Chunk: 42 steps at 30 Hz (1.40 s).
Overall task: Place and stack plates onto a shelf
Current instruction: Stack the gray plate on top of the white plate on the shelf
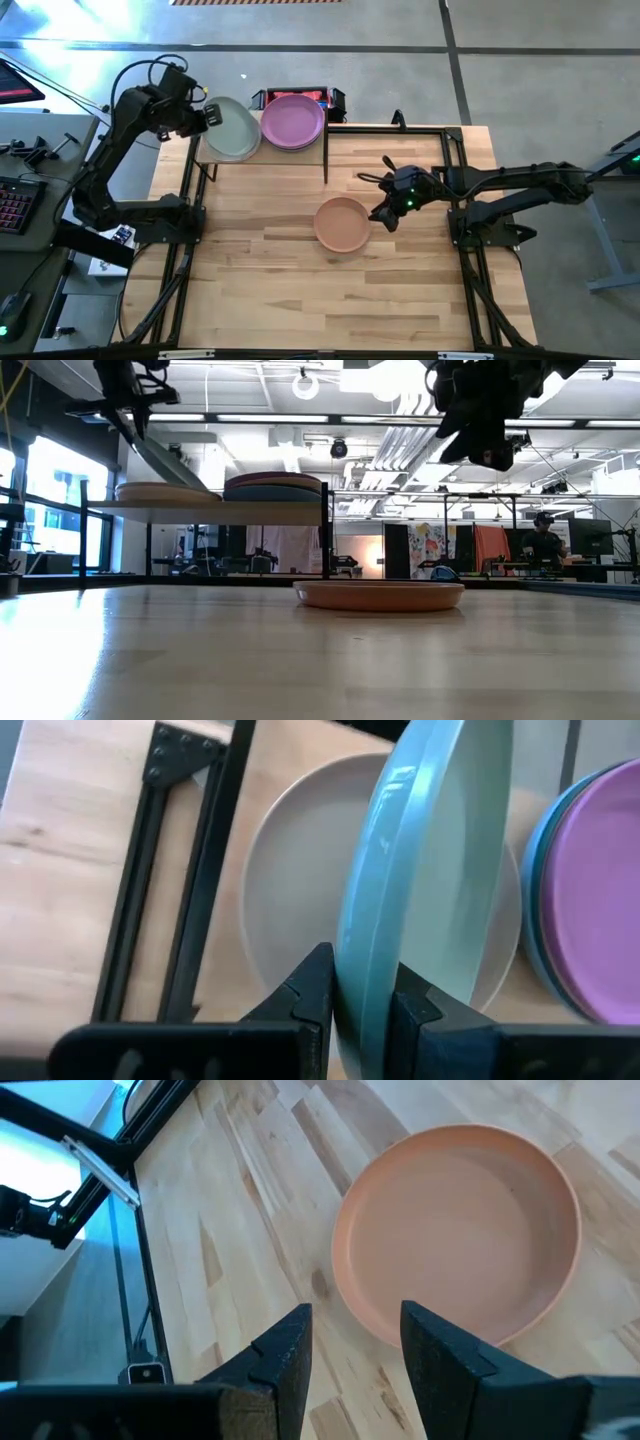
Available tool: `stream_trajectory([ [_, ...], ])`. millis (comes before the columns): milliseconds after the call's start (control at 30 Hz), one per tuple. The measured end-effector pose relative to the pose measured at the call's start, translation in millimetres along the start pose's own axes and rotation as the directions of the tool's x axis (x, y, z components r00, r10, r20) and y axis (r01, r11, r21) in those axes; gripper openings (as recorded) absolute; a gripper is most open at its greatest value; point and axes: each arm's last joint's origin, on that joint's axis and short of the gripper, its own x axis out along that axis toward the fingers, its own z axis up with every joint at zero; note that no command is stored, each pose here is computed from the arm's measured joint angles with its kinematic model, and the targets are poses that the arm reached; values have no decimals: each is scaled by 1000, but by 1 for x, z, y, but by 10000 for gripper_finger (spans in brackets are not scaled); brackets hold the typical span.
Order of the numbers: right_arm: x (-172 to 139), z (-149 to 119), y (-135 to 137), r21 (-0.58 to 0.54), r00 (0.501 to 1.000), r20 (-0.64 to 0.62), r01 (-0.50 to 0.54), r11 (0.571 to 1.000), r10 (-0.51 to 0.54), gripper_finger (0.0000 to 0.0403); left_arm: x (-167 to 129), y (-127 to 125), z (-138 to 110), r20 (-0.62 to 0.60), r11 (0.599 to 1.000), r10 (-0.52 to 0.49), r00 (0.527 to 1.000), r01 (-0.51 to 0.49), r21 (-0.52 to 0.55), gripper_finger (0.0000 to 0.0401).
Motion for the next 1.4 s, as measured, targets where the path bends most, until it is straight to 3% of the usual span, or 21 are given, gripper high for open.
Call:
stream_trajectory([
  [500, 1, -3, 3, -14, 1000, -7, -5, 1000, 5, 135, 1, -1, 2, 4, 1000, -7, 1000, 7, 23, 36],
  [733, 1, -3, 3, -14, 1000, -7, -5, 1000, 5, 135, 4, -3, 1, -40, 999, -32, 999, 33, 27, 70],
  [933, 1, -3, 3, -15, 1000, -7, -5, 1000, 5, 135, 4, 0, -1, -49, 998, 31, 998, -29, 49, 99],
  [1167, 1, -3, 4, -15, 1000, -7, -5, 1000, 5, 135, 4, 6, -7, -98, 988, 102, 990, -90, 126, 103],
  [1400, 1, -3, 4, -14, 1000, -7, -5, 1000, 5, 135, 3, 5, -9, -141, 989, 61, 988, -40, 145, 103],
])
